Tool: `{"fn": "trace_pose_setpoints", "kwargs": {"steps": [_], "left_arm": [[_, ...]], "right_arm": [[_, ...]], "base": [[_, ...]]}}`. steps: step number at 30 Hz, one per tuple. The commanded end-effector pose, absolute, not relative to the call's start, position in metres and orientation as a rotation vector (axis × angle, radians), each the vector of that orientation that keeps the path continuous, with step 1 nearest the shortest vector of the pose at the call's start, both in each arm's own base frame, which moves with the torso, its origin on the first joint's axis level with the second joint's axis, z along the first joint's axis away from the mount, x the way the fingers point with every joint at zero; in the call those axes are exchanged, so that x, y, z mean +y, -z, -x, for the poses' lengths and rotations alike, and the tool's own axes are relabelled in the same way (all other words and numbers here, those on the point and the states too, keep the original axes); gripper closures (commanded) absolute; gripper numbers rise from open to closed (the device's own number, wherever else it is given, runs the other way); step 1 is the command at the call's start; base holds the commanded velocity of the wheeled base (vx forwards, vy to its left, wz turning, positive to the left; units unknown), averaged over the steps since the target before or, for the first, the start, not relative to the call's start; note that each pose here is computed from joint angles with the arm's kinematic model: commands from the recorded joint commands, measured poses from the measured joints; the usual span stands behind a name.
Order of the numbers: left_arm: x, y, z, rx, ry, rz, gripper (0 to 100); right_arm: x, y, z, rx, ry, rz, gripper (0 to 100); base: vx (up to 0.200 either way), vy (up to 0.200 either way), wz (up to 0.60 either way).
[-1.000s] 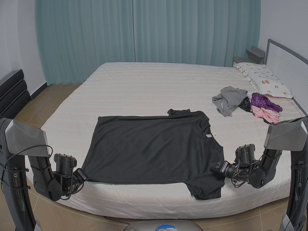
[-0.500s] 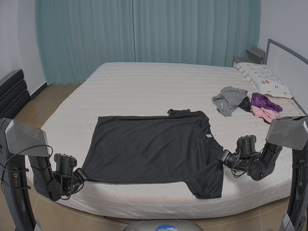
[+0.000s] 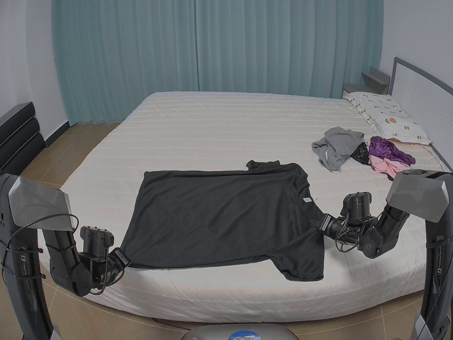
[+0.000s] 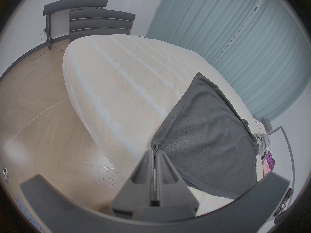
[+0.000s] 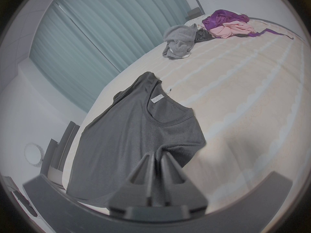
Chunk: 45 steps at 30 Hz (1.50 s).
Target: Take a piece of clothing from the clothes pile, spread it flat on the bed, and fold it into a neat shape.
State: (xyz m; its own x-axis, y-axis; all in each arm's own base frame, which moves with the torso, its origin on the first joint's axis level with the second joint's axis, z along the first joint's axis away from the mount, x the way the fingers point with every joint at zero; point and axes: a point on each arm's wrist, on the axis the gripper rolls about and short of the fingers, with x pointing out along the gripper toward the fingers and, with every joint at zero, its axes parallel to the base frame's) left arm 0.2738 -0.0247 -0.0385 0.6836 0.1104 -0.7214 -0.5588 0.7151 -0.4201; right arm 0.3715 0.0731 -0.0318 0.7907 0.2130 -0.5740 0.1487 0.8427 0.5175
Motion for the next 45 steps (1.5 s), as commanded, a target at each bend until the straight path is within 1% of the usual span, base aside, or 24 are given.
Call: {"fn": "trace_pose_setpoints", "kwargs": {"steps": [1, 3, 6, 9, 11, 12, 13, 19, 24, 37, 38, 42, 45], "left_arm": [[-0.025, 0.039, -0.274, 0.730, -0.408, 0.677, 100], [-0.025, 0.039, -0.273, 0.732, -0.408, 0.677, 100], [-0.025, 0.039, -0.273, 0.732, -0.407, 0.678, 100], [-0.025, 0.039, -0.274, 0.731, -0.408, 0.679, 100], [-0.025, 0.039, -0.274, 0.731, -0.408, 0.679, 100], [-0.025, 0.039, -0.274, 0.731, -0.408, 0.679, 100], [-0.025, 0.039, -0.274, 0.731, -0.406, 0.678, 100], [-0.025, 0.039, -0.274, 0.731, -0.407, 0.679, 100], [-0.025, 0.039, -0.273, 0.741, -0.395, 0.686, 100], [-0.025, 0.039, -0.273, 0.741, -0.396, 0.685, 100], [-0.025, 0.039, -0.274, 0.739, -0.396, 0.686, 100], [-0.025, 0.040, -0.274, 0.741, -0.396, 0.687, 100], [-0.025, 0.040, -0.273, 0.742, -0.397, 0.686, 100]], "right_arm": [[0.074, 0.040, -0.373, 0.684, -0.040, -0.556, 0], [0.074, 0.040, -0.372, 0.684, -0.041, -0.555, 0], [0.068, 0.025, -0.366, 0.660, -0.048, -0.565, 0], [0.062, 0.016, -0.346, 0.704, -0.086, -0.569, 0], [0.060, 0.017, -0.326, 0.767, -0.133, -0.546, 0], [0.060, 0.017, -0.326, 0.767, -0.133, -0.546, 0], [0.059, 0.021, -0.310, 0.806, -0.162, -0.512, 0], [0.066, 0.041, -0.280, 0.854, -0.205, -0.472, 0], [0.076, 0.053, -0.279, 0.845, -0.232, -0.458, 0], [0.087, 0.061, -0.284, 0.849, -0.242, -0.434, 0], [0.088, 0.062, -0.284, 0.853, -0.238, -0.429, 100], [0.090, 0.062, -0.286, 0.861, -0.202, -0.408, 100], [0.085, 0.056, -0.282, 0.861, -0.191, -0.415, 100]], "base": [[0.000, 0.000, 0.00], [0.000, 0.000, 0.00], [0.000, 0.000, 0.00], [0.000, 0.000, 0.00], [0.000, 0.000, 0.00], [0.000, 0.000, 0.00], [0.000, 0.000, 0.00], [0.000, 0.000, 0.00], [0.000, 0.000, 0.00], [0.000, 0.000, 0.00], [0.000, 0.000, 0.00], [0.000, 0.000, 0.00], [0.000, 0.000, 0.00]]}}
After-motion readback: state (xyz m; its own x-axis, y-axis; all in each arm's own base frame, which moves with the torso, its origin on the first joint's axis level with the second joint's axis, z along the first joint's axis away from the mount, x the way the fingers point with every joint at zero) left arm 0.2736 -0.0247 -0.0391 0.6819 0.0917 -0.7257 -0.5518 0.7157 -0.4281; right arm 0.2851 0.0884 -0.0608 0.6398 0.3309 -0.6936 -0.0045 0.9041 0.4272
